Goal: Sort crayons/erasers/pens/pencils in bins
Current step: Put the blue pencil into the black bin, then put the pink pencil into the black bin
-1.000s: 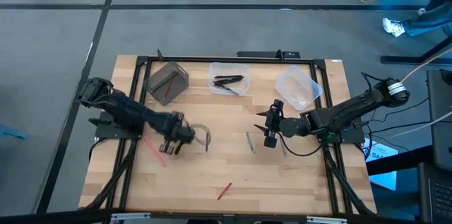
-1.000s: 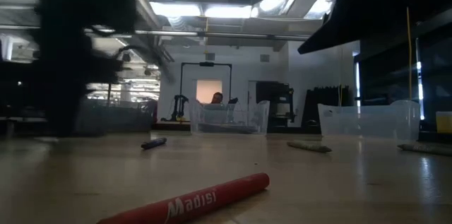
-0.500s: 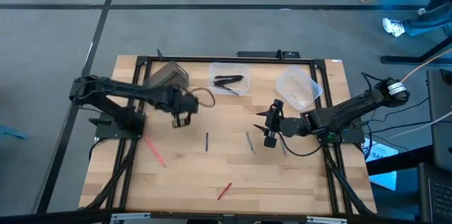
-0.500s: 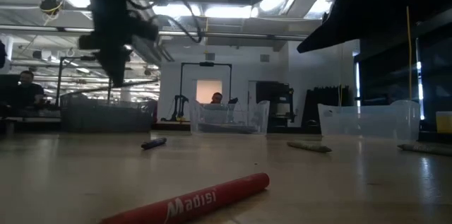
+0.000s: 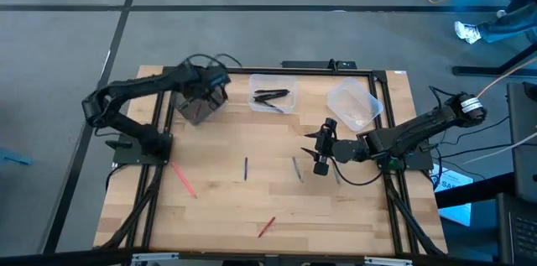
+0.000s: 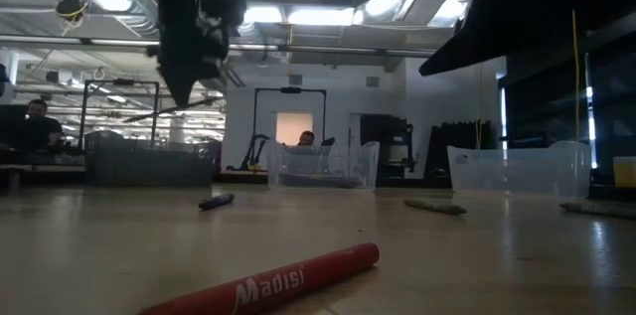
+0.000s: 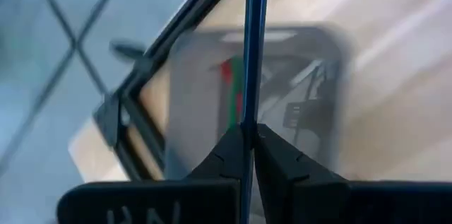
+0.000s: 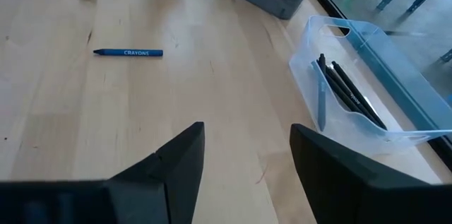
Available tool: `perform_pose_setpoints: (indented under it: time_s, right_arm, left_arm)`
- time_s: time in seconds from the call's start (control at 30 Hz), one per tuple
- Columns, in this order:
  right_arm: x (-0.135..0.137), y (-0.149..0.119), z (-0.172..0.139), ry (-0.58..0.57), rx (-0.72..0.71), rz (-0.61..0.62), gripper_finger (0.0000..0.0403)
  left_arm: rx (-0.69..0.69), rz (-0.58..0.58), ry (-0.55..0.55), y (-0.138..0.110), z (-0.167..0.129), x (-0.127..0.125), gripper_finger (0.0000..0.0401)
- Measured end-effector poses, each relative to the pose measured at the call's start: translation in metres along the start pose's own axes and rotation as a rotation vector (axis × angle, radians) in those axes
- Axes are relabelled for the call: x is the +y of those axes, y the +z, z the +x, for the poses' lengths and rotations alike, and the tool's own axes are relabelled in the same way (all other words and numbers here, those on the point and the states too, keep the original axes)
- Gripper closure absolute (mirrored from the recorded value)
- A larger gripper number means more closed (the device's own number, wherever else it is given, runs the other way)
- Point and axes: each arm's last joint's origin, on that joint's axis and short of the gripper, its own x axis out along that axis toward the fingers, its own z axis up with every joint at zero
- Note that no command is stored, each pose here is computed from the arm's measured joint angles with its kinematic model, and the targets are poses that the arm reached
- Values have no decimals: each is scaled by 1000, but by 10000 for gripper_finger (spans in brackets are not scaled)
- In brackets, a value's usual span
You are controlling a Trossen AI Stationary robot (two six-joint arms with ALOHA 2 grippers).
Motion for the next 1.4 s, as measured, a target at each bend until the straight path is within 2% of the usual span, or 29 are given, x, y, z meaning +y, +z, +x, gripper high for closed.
perform_pose_setpoints:
  time_s: [0.07, 0.17, 0.27, 0.4, 0.6, 1.03, 1.2, 1.4]
  right_arm:
    - [0, -1, 0, -1, 7, 4, 189]
    - [0, -2, 0, -2, 18, -3, 189]
    - [0, -2, 0, -2, 17, -4, 189]
    - [0, -2, 0, -2, 16, -3, 189]
    - [0, 0, 0, -1, 0, 6, 189]
    - [0, 0, 0, -1, 2, 3, 189]
    - [0, 0, 0, -1, 3, 6, 189]
    - [2, 2, 7, -5, -25, 29, 189]
  left_arm:
    - [54, -71, 9, -4, 13, 10, 387]
    - [121, -146, -66, -12, 33, 15, 387]
    - [132, -162, -136, -21, 51, 11, 387]
    - [119, -171, -143, -29, 66, 9, 387]
    - [131, -207, -164, -32, 75, 16, 379]
    - [164, -249, -152, -41, 89, 24, 319]
    - [124, -130, -173, -35, 83, 21, 314]
    - [83, 17, -221, -12, 35, 12, 315]
